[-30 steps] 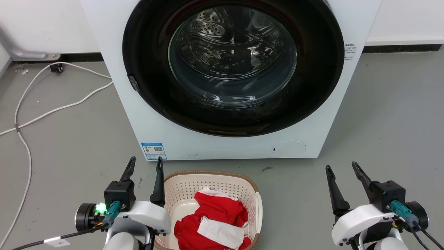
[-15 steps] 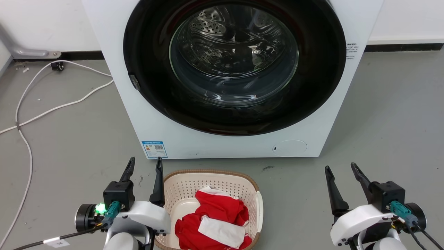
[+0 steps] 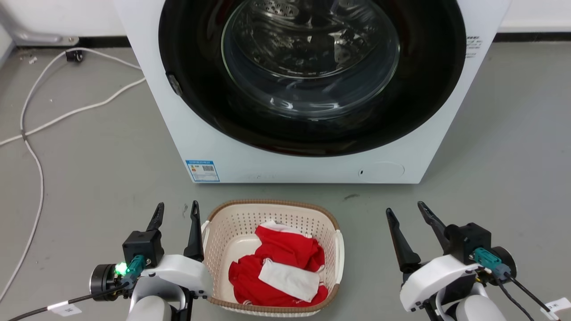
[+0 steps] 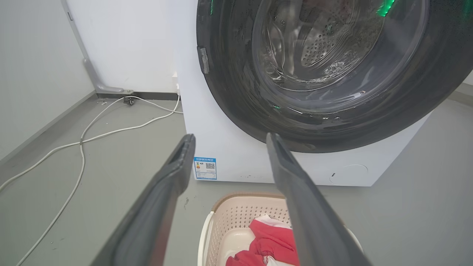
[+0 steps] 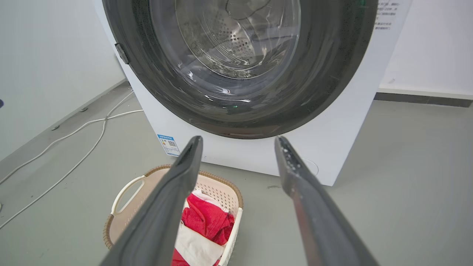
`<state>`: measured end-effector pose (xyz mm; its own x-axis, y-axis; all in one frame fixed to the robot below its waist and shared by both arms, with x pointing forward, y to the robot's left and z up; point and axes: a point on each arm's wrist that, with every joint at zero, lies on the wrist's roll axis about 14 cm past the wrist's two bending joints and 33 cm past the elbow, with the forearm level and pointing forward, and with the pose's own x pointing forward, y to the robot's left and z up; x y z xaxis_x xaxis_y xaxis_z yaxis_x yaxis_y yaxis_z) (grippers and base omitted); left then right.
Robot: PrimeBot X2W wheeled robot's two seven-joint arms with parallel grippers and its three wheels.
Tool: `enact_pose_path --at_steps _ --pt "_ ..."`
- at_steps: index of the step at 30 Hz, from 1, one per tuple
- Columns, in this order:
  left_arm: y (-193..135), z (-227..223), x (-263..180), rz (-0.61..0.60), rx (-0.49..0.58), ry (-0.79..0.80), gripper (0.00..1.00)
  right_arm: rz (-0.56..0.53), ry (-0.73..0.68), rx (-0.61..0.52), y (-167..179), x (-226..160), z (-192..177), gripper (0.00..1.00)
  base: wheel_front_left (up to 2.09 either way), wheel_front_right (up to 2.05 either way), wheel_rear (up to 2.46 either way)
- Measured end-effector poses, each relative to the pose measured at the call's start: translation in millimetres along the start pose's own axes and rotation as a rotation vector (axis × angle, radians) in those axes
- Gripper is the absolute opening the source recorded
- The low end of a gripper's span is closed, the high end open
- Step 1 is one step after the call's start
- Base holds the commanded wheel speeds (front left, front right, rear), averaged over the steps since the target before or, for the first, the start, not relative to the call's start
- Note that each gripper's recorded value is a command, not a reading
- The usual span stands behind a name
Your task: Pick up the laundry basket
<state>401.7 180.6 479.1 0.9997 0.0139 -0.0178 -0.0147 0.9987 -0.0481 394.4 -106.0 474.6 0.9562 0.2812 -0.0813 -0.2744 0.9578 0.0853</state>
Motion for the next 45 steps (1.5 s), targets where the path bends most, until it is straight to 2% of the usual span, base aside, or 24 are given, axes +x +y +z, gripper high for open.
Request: enact_pose_path --at_steps 9,23,34,45 --pt "15.8 -40.6 12.1 0.044 -0.019 0.121 1.0 0.062 0.081 0.057 16.7 22.4 -29.6 1.0 0.0 0.0 0.0" --pt "45.0 -118.6 40.4 0.084 0.0 0.357 1.0 0.114 0.283 0.141 26.4 57.3 -102.7 1.0 0.0 0.0 0.0" --pt "60.8 -168.0 62.6 0.065 0.042 0.505 1.0 0.129 0.509 0.189 26.5 67.6 -176.7 1.0 0.0 0.0 0.0" --pt "59.5 -213.1 88.1 0.015 0.067 0.619 1.0 0.127 0.702 0.201 17.2 79.1 -236.5 1.0 0.0 0.0 0.0"
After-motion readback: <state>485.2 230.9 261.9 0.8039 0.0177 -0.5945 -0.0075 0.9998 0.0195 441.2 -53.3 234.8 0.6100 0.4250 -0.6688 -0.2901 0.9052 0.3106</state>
